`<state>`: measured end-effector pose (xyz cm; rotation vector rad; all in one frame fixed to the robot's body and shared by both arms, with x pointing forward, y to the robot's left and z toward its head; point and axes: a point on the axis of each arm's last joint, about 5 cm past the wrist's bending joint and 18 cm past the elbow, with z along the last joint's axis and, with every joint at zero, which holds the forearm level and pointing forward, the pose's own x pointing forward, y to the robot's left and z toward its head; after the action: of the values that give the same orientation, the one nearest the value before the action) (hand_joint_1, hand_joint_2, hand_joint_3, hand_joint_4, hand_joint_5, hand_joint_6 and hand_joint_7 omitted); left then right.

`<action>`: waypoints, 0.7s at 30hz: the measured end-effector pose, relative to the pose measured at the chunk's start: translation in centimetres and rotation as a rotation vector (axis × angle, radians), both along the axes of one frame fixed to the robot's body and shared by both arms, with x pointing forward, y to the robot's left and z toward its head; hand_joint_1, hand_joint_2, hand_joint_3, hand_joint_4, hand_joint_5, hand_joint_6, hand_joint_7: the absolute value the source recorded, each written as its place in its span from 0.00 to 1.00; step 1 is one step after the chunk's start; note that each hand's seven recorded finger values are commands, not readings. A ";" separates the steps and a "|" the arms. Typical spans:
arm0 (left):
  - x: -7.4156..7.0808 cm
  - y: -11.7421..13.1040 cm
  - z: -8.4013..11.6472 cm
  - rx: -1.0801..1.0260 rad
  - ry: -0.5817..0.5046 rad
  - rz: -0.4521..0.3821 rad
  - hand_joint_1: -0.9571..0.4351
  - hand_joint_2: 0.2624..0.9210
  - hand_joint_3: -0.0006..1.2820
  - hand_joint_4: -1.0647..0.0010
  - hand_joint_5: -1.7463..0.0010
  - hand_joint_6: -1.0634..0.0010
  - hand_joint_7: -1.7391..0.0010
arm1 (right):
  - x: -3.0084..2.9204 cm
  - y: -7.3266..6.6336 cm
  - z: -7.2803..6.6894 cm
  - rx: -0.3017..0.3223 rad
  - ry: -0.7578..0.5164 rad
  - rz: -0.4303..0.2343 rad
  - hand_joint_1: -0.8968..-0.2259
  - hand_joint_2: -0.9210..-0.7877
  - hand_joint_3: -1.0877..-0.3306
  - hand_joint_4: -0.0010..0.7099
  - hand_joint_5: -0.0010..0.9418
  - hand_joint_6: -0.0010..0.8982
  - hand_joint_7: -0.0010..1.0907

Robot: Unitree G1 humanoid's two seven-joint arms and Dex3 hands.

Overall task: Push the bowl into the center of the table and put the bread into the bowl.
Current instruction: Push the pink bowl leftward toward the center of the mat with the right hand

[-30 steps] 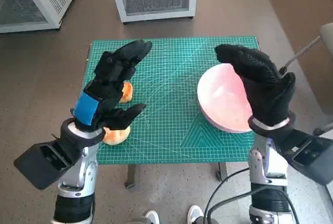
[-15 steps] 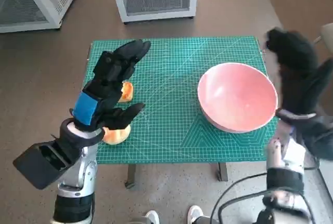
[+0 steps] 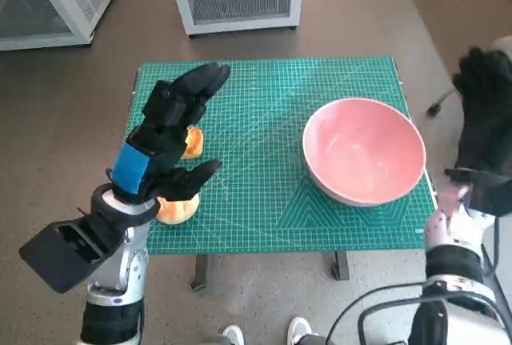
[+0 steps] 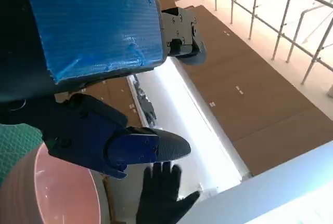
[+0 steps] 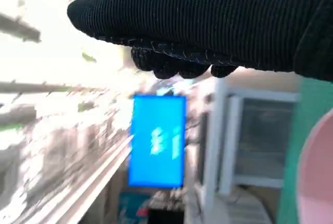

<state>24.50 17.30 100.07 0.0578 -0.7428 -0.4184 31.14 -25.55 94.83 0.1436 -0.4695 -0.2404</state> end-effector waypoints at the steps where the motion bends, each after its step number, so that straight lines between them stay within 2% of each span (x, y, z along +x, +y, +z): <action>1: 0.0 0.0 0.0 0.000 0.000 0.000 0.32 1.00 0.27 0.90 0.85 1.00 0.68 | -0.03 -0.1 -0.3 0.016 0.030 -0.005 0.67 0.00 0.47 0.37 0.00 0.00 0.51; 6: 0.0 0.1 0.0 -0.002 0.000 0.004 0.32 1.00 0.27 0.90 0.86 1.00 0.68 | -0.19 -0.1 -1.7 0.083 0.163 -0.014 0.71 0.00 0.43 0.32 0.00 0.00 0.50; 11: 0.0 0.1 0.0 -0.002 -0.001 0.005 0.32 1.00 0.27 0.89 0.86 1.00 0.68 | -0.36 0.1 -2.7 0.130 0.255 -0.003 0.71 0.00 0.41 0.31 0.01 0.03 0.50; 21: 0.0 0.4 0.0 -0.002 -0.003 0.005 0.32 1.00 0.27 0.89 0.87 1.00 0.68 | -0.52 1.6 -4.3 0.203 0.348 0.041 0.76 0.00 0.40 0.28 0.00 0.01 0.49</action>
<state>24.49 17.66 100.11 0.0582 -0.7458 -0.4126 30.62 -24.00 90.51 0.3037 -0.0948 -0.2661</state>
